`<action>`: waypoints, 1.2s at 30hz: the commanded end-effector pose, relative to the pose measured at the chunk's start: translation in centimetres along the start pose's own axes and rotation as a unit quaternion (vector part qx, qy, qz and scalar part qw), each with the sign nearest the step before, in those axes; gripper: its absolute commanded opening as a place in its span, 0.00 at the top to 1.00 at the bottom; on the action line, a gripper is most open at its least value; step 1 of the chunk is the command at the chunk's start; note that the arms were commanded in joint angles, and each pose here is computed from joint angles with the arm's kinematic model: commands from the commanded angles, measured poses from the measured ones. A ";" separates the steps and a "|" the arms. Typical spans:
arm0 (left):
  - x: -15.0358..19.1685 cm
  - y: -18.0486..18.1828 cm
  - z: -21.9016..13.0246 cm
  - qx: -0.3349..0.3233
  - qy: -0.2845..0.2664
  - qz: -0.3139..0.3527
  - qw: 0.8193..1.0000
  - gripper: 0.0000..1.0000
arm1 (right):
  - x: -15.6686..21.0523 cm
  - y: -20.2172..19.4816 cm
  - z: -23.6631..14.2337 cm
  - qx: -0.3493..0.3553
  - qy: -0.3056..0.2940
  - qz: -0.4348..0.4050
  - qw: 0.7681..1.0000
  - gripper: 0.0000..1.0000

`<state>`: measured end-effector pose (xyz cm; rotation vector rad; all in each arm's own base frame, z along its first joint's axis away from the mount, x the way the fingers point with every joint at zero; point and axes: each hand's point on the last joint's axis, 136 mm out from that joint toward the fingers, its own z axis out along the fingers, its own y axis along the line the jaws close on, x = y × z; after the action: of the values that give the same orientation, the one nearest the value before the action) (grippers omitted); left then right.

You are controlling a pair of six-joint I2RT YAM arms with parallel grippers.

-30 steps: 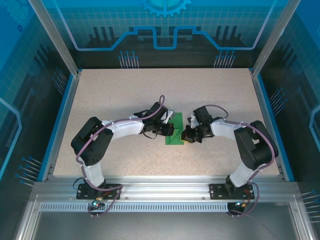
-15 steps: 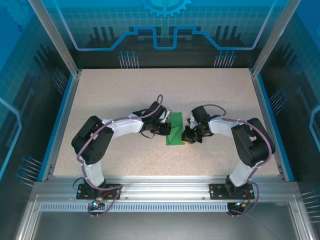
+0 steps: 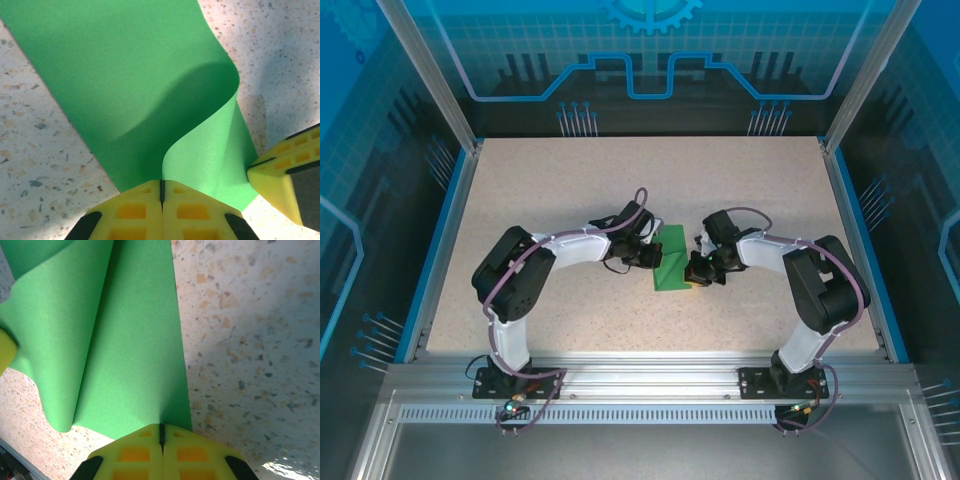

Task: Fold a paper plane with a square sheet of paper (fold left side to right side)
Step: Fold the triangle a second time at the center of the table.

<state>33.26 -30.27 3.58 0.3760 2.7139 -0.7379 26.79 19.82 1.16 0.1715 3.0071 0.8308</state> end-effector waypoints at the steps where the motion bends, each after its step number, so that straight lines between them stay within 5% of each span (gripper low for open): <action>1: -0.6 0.7 0.0 -0.013 -0.001 -0.006 1.000 1.00 | 1.1 -1.2 0.6 0.032 0.021 0.001 0.999 1.00; 36: 0.1 1.7 1.6 -0.017 0.021 -0.006 1.000 0.98 | 1.2 -1.2 0.6 0.035 0.027 0.000 0.999 1.00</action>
<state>33.84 -30.11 2.00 0.3642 2.7434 -0.7121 26.74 19.80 1.14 0.1578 3.0125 0.8268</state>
